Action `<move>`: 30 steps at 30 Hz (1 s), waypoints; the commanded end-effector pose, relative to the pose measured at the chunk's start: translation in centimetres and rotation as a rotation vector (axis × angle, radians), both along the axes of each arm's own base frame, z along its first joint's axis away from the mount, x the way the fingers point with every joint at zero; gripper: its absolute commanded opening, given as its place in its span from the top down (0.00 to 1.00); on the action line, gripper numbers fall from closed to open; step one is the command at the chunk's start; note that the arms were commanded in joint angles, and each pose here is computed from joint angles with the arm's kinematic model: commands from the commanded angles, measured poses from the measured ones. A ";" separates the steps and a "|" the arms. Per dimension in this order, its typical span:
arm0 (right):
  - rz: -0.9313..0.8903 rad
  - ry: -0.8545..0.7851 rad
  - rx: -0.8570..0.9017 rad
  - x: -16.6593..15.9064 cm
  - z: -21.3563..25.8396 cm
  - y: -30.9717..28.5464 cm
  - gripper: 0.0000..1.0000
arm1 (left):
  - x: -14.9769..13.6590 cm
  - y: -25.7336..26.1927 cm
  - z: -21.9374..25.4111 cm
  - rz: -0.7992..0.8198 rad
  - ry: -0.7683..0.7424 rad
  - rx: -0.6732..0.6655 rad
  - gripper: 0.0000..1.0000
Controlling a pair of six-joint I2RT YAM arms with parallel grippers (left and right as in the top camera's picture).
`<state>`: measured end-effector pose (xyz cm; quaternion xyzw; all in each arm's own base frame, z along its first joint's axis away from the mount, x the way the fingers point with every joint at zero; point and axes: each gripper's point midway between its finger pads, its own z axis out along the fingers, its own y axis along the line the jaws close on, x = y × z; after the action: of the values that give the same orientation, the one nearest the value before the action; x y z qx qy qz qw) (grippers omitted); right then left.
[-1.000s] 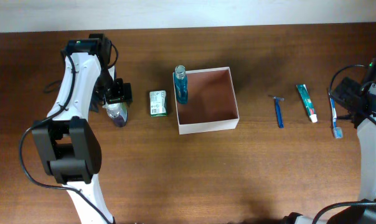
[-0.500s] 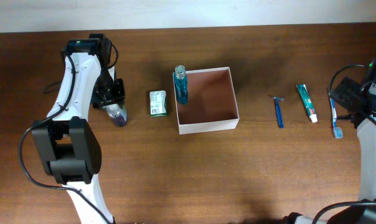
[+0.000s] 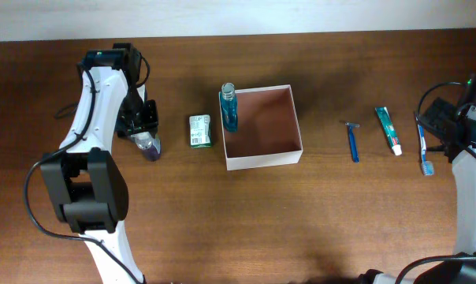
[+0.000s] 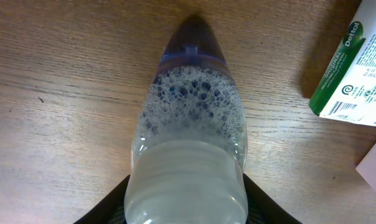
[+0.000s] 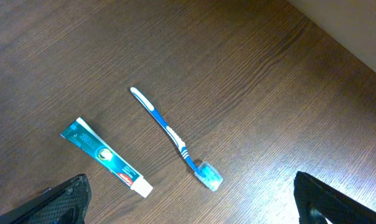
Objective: Pack container
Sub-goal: 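Lower the left gripper and grasp the clear soap bottle's body, then lift the soap bottle and carry it over the pink box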
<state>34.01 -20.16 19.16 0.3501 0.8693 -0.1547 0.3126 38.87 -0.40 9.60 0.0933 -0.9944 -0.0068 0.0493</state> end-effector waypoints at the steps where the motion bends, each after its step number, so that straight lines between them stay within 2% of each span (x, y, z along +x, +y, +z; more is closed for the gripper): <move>1: -0.010 0.001 -0.021 0.0 0.4 -0.5 0.01 | 0.5 -0.2 -0.2 -0.003 -0.020 -0.009 0.78; 9: -0.010 0.001 -0.021 0.0 0.4 -0.5 0.02 | 1.0 -0.2 0.4 -0.003 -0.041 -0.009 0.82; 17: -0.010 0.001 -0.021 0.0 0.4 -0.5 0.01 | 3.3 -1.4 4.9 -0.024 -0.157 -0.030 0.83; 24: -0.010 0.001 -0.021 0.0 0.4 -0.5 0.02 | 5.3 -6.5 10.6 -0.136 -0.329 -0.053 0.83; 30: -0.010 0.001 -0.021 0.0 0.4 -0.5 0.01 | 5.5 -10.9 13.0 -0.230 -0.409 -0.078 0.82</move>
<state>34.01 -20.16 19.16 0.3503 0.8693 -0.1547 0.3126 44.38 -8.94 20.62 0.0008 -0.9920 0.0275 -0.1232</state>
